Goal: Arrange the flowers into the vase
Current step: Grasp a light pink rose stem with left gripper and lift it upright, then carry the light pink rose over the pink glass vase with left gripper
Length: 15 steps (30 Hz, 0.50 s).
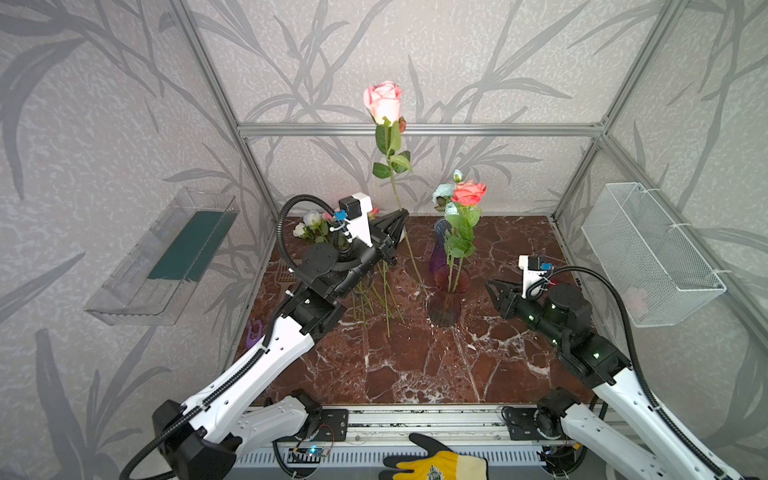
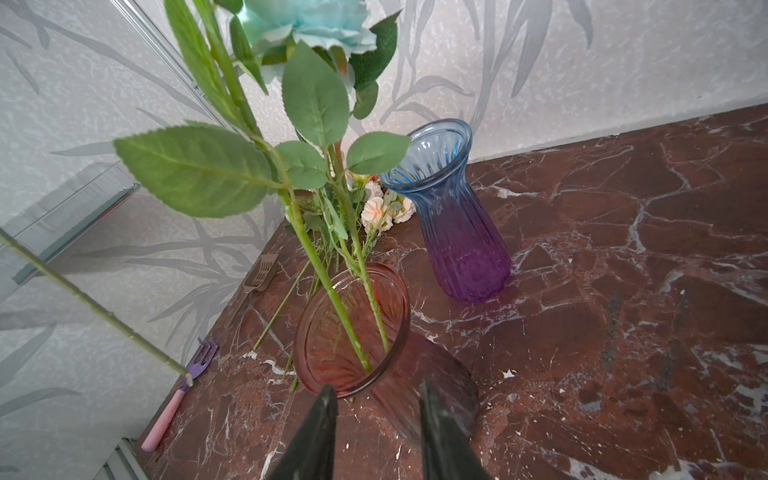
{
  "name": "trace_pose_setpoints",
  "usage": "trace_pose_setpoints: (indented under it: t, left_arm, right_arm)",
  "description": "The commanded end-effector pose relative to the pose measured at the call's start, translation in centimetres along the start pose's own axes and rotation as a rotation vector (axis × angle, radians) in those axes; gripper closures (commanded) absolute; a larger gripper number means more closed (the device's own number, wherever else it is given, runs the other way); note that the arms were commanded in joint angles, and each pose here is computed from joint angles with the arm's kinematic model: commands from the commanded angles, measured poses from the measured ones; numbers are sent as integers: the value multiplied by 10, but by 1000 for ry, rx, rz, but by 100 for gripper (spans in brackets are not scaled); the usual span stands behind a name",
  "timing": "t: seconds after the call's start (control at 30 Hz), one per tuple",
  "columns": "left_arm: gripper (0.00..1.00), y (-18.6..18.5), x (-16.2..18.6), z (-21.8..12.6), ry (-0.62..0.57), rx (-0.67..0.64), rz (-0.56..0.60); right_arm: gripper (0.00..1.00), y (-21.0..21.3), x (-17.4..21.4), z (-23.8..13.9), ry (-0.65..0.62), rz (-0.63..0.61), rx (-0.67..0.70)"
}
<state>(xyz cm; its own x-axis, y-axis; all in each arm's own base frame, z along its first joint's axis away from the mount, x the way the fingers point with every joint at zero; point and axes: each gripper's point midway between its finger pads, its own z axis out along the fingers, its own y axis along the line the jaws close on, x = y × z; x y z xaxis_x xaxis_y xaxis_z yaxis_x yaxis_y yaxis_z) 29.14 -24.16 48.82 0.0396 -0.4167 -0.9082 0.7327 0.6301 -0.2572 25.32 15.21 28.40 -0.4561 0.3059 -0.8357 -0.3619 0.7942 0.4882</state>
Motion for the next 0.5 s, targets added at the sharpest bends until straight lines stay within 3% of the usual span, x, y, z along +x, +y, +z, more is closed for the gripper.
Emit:
trace_pose_setpoints:
  t: [0.0, 0.47]
  left_arm:
    - [100, -21, -23, 15, -80, 71, 45]
    - [100, -4, 71, 65, 39, 8, 117]
  right_arm:
    - [65, 3, -13, -9, -65, -11, -1]
    - [65, -4, -7, -20, -67, -45, 17]
